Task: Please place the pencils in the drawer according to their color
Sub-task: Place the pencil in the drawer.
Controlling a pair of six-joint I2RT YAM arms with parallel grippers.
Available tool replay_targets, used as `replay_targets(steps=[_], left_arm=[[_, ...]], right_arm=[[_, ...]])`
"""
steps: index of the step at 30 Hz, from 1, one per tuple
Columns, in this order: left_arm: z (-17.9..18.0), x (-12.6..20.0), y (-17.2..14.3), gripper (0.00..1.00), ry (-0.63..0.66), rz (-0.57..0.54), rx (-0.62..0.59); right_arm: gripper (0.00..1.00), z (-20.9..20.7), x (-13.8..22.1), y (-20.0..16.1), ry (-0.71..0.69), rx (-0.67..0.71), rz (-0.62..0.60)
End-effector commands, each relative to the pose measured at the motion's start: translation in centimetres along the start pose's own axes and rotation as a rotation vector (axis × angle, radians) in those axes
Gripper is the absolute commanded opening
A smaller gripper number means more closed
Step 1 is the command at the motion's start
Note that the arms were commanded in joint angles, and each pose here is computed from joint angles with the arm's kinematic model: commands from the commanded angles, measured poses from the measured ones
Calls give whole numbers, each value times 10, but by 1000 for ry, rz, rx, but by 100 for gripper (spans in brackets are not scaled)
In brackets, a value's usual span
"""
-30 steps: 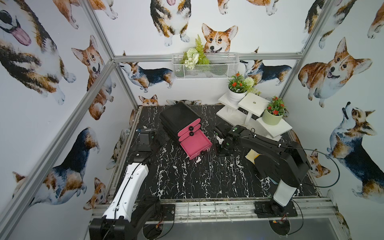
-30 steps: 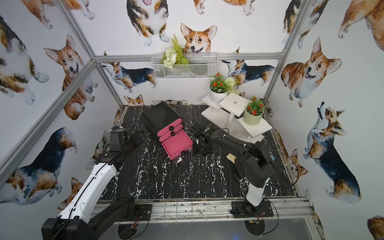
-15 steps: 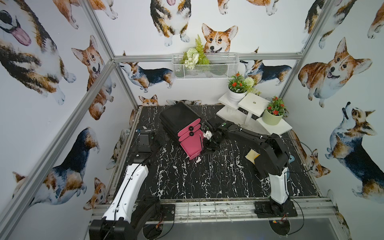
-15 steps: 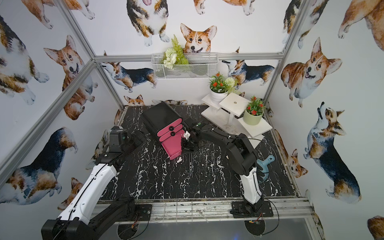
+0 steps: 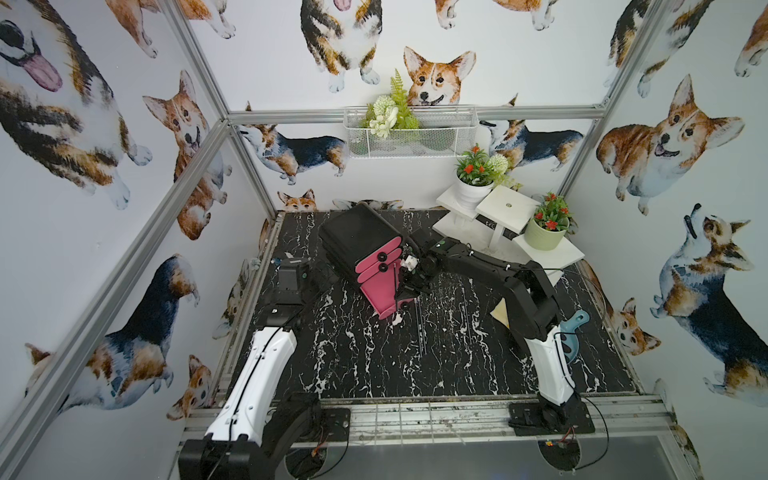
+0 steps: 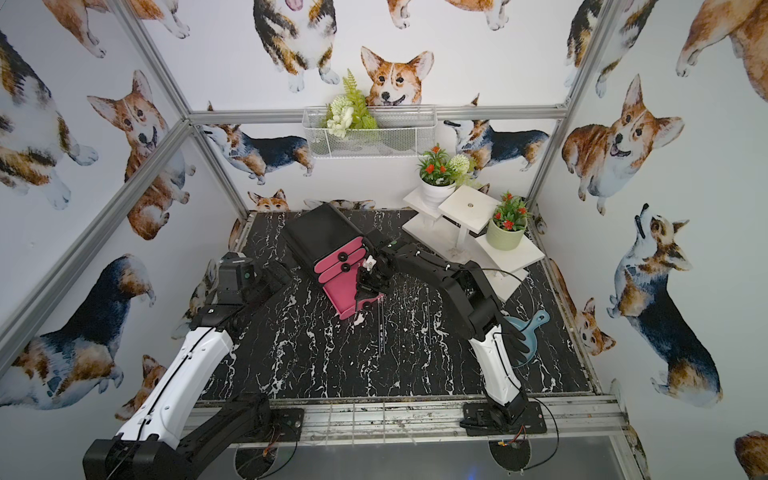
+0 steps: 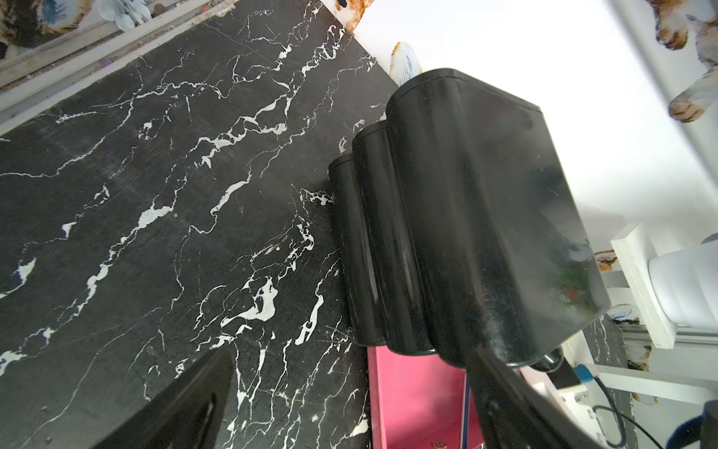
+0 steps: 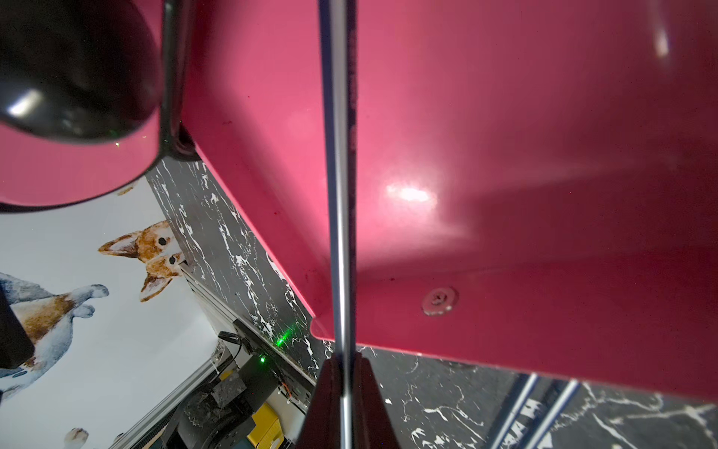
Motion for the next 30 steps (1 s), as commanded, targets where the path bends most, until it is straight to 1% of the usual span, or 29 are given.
replay_targets(steps=[1,10,15,17,19,22,25,30], left_arm=[[0,-1,1,100,0,-9,-9],[0,0,-1,100,-10,-5,-8],[0,0,-2,100,-9,-3,-6],[0,0,-2,100,-12,-4,-7],[0,0,-2,100,-14,-3,-5],[-1,0,-3,100,-20,4,-6],[-1,1,-4,100,-29,10,-3],[-4,8,-8,100,-38,25,-14]], right_arm=[[0,4,-2,9,1,-12,-27],[0,13,-8,26,35,-48,-90],[1,16,-12,31,58,-70,-102],[8,16,-13,32,58,-72,-100],[18,15,-14,32,54,-72,-100],[31,14,-13,31,52,-66,-103],[35,14,-9,29,51,-55,-111],[35,12,4,20,48,-28,-128]])
Point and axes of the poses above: each gripper's point midway between its finger pads, its own x axis back along the fingers, its own z axis along the line the jaws close on, y = z × x, the point moved 6 cm from there along x, back along the fingers, and after that the axes turned 12 degrees about -x, right-handed, at the moved point
